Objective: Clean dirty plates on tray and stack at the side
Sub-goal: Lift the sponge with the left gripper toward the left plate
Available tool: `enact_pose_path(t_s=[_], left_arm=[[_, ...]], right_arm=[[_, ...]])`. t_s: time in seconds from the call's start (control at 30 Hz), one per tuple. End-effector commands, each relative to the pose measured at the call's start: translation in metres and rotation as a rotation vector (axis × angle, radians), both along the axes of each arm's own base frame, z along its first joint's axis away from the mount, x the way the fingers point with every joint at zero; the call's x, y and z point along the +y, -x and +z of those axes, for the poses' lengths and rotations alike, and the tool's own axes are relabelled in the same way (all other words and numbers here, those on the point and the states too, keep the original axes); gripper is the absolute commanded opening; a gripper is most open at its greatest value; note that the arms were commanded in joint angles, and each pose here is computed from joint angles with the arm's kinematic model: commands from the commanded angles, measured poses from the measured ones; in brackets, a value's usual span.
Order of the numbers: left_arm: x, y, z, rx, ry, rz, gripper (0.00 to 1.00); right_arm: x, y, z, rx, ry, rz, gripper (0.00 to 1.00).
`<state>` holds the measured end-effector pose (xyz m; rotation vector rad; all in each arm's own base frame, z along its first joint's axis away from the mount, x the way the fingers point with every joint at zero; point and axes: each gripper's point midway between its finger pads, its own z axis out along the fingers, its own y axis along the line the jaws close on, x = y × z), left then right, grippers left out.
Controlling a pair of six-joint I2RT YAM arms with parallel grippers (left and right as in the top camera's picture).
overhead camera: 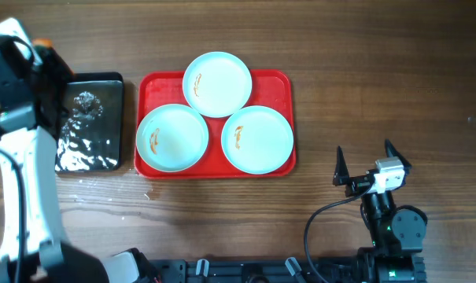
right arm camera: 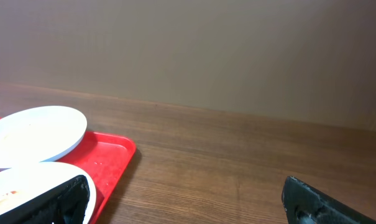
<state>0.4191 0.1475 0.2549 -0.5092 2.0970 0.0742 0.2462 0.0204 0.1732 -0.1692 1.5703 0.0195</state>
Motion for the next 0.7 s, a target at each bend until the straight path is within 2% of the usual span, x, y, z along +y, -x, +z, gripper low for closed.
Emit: enact_pose_path(t_s=[0.0, 0.03, 0.1, 0.2, 0.3, 0.43, 0.5, 0.57, 0.63, 0.67], left_arm=[[-0.004, 0.019, -0.145, 0.355, 0.02, -0.105, 0.04], [-0.003, 0.02, -0.156, 0.382, 0.027, -0.106, 0.04], [-0.002, 0.013, -0.141, 0.343, 0.014, -0.107, 0.04], [-0.003, -0.006, -0.069, 0.166, -0.055, -0.119, 0.04], [-0.003, -0.011, 0.014, -0.059, -0.153, -0.11, 0.04], [-0.005, -0.005, 0.072, -0.225, -0.224, -0.098, 0.04], [-0.007, -0.003, 0.071, -0.219, -0.218, -0.103, 0.04], [-0.013, -0.005, 0.042, -0.139, -0.165, -0.141, 0.04], [-0.012, -0.008, -0.009, -0.016, -0.111, -0.153, 0.04], [-0.009, -0.008, -0.054, 0.092, -0.084, -0.161, 0.04]], right_arm=[[-0.004, 0.0, 0.002, -0.01, 0.008, -0.019, 1.0], [-0.004, 0.0, 0.002, -0.009, 0.008, -0.019, 1.0], [-0.004, 0.0, 0.002, -0.01, 0.008, -0.019, 1.0], [-0.004, 0.0, 0.002, -0.01, 0.008, -0.019, 1.0], [-0.004, 0.0, 0.002, -0.01, 0.008, -0.019, 1.0], [-0.004, 0.0, 0.002, -0.01, 0.008, -0.019, 1.0], [-0.004, 0.0, 0.002, -0.01, 0.008, -0.019, 1.0], [-0.004, 0.0, 0.002, -0.01, 0.008, -0.019, 1.0], [-0.004, 0.0, 0.002, -0.01, 0.008, -0.019, 1.0], [-0.004, 0.0, 0.002, -0.01, 0.008, -0.019, 1.0]])
